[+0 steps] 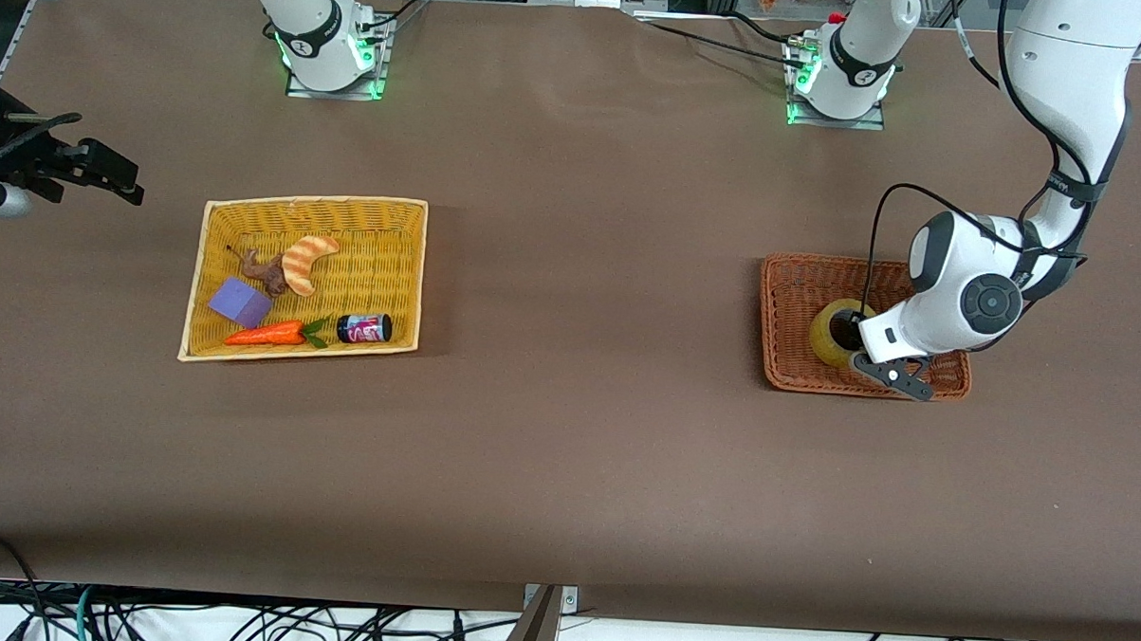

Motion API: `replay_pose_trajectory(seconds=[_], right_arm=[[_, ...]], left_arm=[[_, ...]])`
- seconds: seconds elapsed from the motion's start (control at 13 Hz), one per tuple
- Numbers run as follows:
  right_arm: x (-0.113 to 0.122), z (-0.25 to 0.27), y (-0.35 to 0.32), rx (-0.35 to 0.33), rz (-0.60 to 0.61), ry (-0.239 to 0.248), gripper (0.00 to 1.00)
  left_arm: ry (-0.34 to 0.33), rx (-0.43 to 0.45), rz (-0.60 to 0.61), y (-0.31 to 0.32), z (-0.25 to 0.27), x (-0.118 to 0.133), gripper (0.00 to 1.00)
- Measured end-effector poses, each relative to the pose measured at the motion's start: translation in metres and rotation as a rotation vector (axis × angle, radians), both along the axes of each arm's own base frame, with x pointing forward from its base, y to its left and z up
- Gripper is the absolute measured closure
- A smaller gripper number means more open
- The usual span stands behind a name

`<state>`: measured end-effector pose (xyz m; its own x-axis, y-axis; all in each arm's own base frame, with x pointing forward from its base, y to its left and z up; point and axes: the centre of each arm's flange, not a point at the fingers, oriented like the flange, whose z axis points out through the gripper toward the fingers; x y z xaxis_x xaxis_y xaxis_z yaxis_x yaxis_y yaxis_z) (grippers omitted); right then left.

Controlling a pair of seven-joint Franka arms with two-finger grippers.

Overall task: Transfer tape with both arms
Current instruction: 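Open the left gripper and lift it away from the basket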

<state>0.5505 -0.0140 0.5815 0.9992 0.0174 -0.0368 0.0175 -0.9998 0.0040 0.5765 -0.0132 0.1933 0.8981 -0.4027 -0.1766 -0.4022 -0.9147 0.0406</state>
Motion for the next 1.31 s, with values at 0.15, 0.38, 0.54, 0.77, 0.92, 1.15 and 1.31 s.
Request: replay_pose_trajectory(seconds=[0.15,0.38,0.54,0.77,0.92,1.15,1.31], right_arm=[[0.0,0.0,0.0,0.0,0.0,0.0,0.0],[0.0,0.0,0.0,0.0,-0.001,0.0,0.0],[0.0,0.0,-0.001,0.0,-0.001,0.0,0.0],[0.0,0.0,-0.001,0.0,-0.002,0.0,0.0],[0.0,0.0,-0.002,0.0,-0.004,0.0,0.0],[0.0,0.0,-0.003,0.0,-0.005,0.0,0.0],[0.0,0.0,-0.003,0.0,-0.006,0.0,0.0]], left_arm=[[0.078,-0.055,0.077,-0.003,0.013,0.005,0.3],[0.173,-0.092,0.124,-0.006,0.074,0.031,0.0],[0.172,-0.075,0.194,-0.004,0.131,0.051,0.0],[0.078,-0.059,0.281,-0.006,0.226,0.066,0.0],[0.017,-0.06,0.283,-0.012,0.286,0.06,0.0],[-0.024,-0.043,0.32,0.007,0.357,0.043,0.0],[-0.027,-0.026,0.376,0.042,0.4,0.023,0.0]])
